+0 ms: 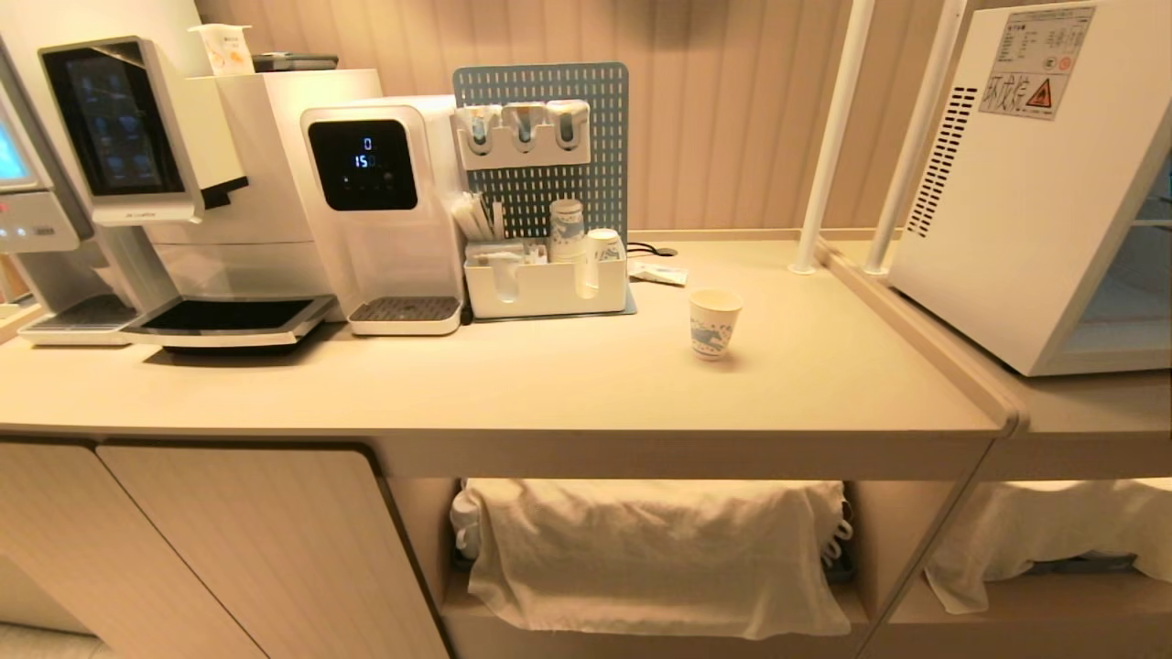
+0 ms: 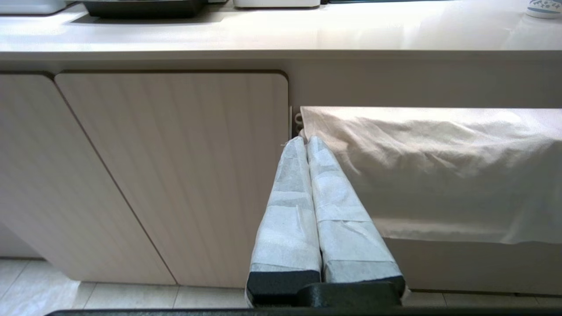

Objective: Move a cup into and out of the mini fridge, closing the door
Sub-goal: Put the paper cup in the freezer

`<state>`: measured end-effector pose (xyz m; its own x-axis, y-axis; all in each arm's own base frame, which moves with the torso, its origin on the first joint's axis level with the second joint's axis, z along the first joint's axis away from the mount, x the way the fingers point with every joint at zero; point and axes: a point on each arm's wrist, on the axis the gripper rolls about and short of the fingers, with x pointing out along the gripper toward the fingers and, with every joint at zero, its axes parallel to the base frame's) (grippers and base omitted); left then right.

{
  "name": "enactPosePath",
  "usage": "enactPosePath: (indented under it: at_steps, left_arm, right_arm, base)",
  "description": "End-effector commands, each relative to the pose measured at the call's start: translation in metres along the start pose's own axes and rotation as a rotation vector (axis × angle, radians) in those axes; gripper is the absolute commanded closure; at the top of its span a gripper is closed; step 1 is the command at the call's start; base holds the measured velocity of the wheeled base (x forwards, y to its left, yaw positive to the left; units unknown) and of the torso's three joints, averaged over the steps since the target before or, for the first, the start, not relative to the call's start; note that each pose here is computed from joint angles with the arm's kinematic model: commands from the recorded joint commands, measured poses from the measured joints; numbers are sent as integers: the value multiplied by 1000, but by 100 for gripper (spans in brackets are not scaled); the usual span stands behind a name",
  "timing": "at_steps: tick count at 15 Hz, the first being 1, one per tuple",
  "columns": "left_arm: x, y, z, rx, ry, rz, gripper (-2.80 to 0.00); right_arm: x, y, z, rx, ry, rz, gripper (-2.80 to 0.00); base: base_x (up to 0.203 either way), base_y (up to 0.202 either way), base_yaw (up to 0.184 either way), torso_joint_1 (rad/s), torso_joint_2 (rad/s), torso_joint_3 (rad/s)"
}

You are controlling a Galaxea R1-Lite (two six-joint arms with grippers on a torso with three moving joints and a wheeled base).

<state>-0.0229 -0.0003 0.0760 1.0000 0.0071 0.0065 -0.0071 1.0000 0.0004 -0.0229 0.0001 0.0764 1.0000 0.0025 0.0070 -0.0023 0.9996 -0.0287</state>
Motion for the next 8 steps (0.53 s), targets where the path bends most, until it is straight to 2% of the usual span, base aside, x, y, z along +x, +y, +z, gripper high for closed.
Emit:
enactPosePath:
  at_steps: [1,5,6,8]
  left_arm:
    - [0,0,0,0,0,1,0]
    - [0,0,0,-5,2,2,0]
    - [0,0,0,-5,2,2,0]
    - [0,0,0,-5,2,2,0]
  right_arm:
    - [0,0,0,-2,0,1,0]
    - [0,0,0,-2,-1,1,0]
    - [0,0,0,-6,1,1,0]
    - [0,0,0,-5,-1,-3,0]
  base:
    - [195,0,-1,-2,2,2]
    - [188,0,0,1,1,2]
    - [98,0,2,4,17,-9]
    - [0,0,0,0,0,0]
